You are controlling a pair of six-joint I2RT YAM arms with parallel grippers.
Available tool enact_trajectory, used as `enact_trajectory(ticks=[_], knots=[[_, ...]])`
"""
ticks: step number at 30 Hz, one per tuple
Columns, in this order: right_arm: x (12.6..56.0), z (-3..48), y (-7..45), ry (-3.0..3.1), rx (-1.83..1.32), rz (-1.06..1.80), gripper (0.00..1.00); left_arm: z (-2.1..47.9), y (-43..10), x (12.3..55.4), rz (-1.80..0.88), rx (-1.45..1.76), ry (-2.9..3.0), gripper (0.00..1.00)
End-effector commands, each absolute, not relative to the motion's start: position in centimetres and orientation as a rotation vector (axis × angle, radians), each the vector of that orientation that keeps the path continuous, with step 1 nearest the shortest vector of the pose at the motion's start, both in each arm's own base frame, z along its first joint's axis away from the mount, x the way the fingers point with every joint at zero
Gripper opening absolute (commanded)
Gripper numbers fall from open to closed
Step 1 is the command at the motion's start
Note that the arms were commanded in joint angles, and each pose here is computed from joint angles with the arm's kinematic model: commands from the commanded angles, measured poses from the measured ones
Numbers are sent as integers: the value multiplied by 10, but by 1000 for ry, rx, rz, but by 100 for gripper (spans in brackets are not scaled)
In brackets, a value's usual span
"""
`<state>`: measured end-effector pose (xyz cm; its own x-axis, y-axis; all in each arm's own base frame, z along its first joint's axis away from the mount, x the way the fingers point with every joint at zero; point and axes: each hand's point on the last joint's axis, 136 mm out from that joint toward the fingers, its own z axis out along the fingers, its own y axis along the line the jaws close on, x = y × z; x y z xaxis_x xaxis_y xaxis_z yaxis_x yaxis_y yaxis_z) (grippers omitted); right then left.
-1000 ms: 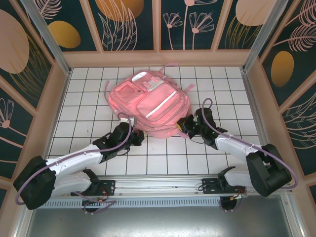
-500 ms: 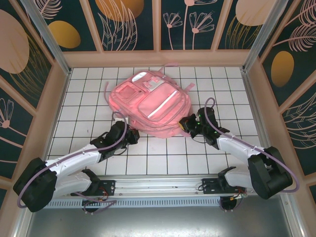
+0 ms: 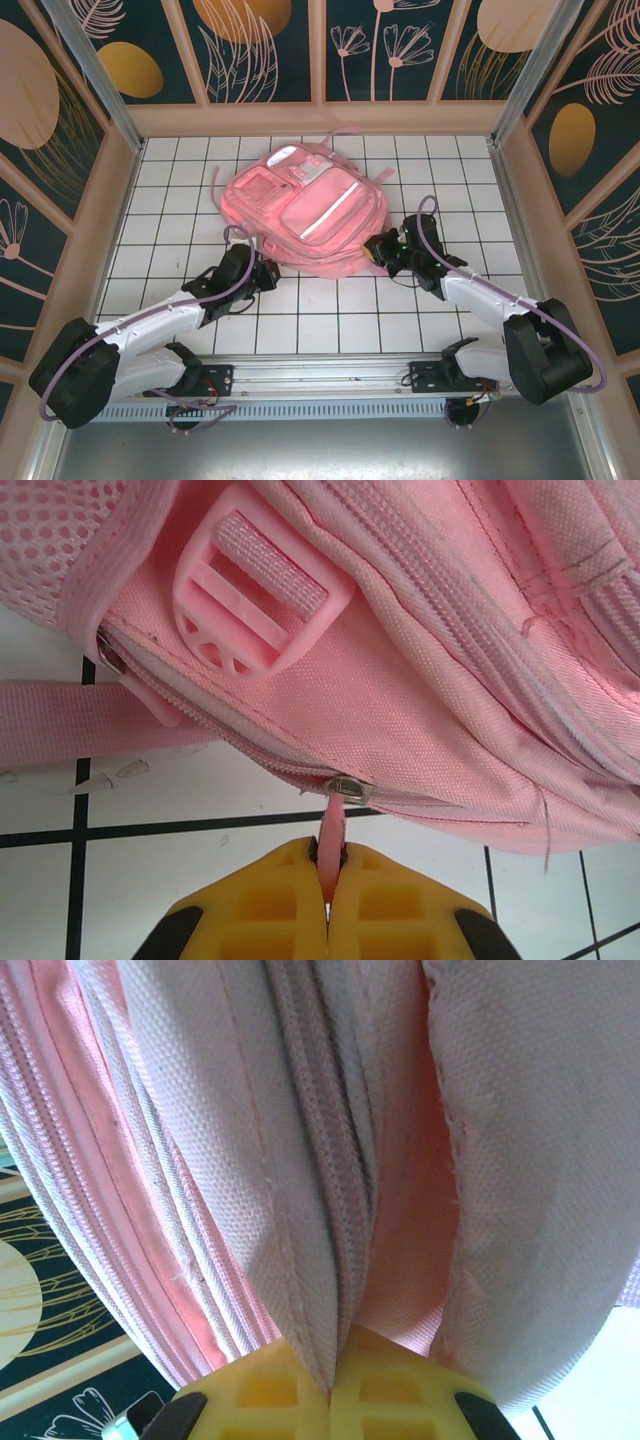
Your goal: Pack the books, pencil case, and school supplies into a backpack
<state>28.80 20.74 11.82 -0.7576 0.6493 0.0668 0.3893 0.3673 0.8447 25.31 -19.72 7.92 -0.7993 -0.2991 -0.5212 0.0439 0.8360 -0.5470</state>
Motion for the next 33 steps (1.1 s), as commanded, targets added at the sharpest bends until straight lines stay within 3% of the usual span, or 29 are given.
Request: enact_trajectory(ticks=[1,14,15,19,21,33], knots=[[316,174,204,2166,879,1424,0,61,-173,260,-600,-279,2415,0],[318,192,203,2167,859,1396,0,65,-172,269,-579,-289,2407,0],[317,188,202,2186,862,1382,5,70,-174,270,-594,-284,2398,0],[314,166,198,2291,846,1246,54,91,-185,272,-675,-239,2365,0],[310,158,190,2347,831,1119,65,98,-194,273,-722,-206,2359,0],[262,190,247,2475,439,1210,64,124,-253,276,-946,-20,2347,0]])
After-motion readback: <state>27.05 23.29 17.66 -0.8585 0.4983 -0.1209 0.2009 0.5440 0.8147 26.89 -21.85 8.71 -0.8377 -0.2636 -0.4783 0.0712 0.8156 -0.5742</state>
